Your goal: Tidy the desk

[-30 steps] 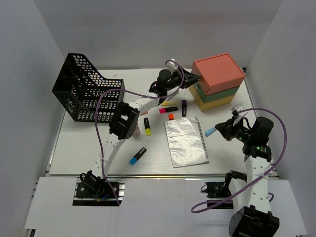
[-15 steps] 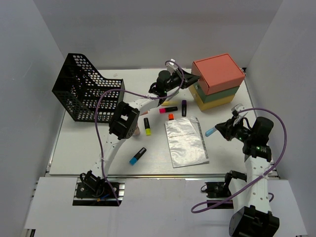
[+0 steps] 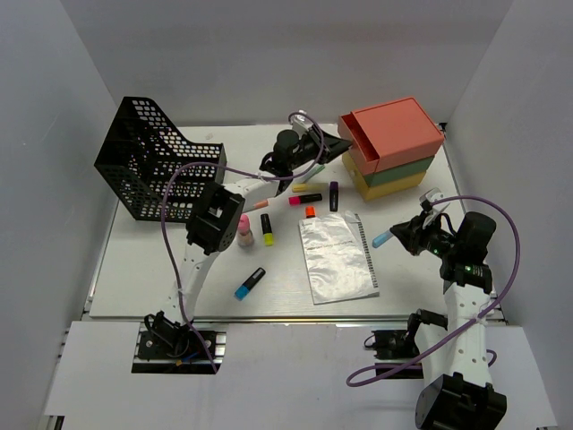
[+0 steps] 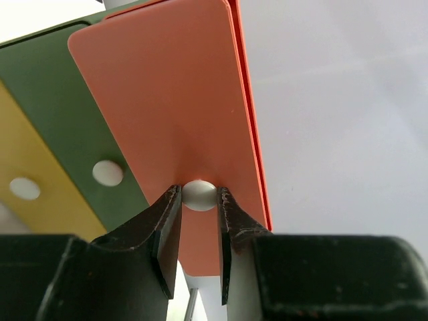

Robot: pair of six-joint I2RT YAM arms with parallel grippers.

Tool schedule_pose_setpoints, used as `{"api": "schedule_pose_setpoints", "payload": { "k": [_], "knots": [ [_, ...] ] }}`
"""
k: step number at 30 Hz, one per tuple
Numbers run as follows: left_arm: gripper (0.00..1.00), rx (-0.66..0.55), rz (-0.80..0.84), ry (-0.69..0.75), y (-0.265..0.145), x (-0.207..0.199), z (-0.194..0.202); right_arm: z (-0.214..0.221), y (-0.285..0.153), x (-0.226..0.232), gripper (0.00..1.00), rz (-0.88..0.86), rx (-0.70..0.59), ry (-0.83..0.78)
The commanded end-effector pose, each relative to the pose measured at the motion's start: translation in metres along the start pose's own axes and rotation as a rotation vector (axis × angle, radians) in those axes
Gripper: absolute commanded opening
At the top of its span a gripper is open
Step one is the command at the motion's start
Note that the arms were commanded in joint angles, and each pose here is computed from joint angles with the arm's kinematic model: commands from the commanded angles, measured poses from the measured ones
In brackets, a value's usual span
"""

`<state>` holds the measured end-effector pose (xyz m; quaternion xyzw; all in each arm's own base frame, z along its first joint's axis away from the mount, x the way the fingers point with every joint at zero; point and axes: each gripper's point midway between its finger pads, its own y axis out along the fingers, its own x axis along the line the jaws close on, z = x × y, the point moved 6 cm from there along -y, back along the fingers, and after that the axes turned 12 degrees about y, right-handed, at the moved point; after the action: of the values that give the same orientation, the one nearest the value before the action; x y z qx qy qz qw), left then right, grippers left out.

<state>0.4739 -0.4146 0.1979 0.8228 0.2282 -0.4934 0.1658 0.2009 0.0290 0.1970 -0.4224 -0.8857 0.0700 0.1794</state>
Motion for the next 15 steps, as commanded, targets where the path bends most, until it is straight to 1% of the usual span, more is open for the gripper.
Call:
{"api": "schedule_pose_setpoints", "payload": {
  "k": [1,3,5,6,8,10,11,12,13,14,15],
  "knots": [
    [0.22,-0.010,0.026,0.027,-0.015,-0.025,-0.015,0.001,0.001,-0.004,0.18,0.009,-0.009,-0.031],
    [0.22,-0.002,0.015,0.021,-0.020,-0.021,-0.011,0.001,0.001,-0.004,0.18,0.010,-0.009,-0.032],
    [0.22,-0.006,0.022,0.024,-0.024,-0.026,-0.011,0.001,0.001,-0.004,0.18,0.010,-0.008,-0.033],
    [0.22,-0.008,0.010,0.021,-0.028,-0.021,-0.013,0.002,0.002,-0.004,0.18,0.010,-0.007,-0.031],
    [0.22,-0.012,0.017,0.024,-0.031,-0.026,-0.014,0.002,0.002,-0.005,0.18,0.008,-0.006,-0.032],
    [0.22,-0.014,0.008,0.023,-0.035,-0.024,-0.017,0.002,0.002,-0.005,0.18,0.008,-0.006,-0.034],
    [0.24,-0.015,0.014,0.027,-0.036,-0.027,-0.018,0.003,0.002,-0.005,0.18,0.008,-0.005,-0.031],
    [0.28,-0.014,0.018,0.029,-0.037,-0.028,-0.018,0.003,0.002,-0.005,0.19,0.007,-0.004,-0.033],
    [0.35,-0.011,0.015,0.027,-0.038,-0.027,-0.017,0.003,0.002,-0.005,0.19,0.010,-0.004,-0.032],
    [0.45,-0.021,0.015,0.033,-0.040,-0.029,-0.023,0.003,0.002,-0.004,0.20,0.004,-0.002,-0.037],
    [0.62,-0.018,0.015,0.032,-0.040,-0.028,-0.022,0.003,0.002,-0.005,0.23,0.003,-0.001,-0.037]
  ]
}}
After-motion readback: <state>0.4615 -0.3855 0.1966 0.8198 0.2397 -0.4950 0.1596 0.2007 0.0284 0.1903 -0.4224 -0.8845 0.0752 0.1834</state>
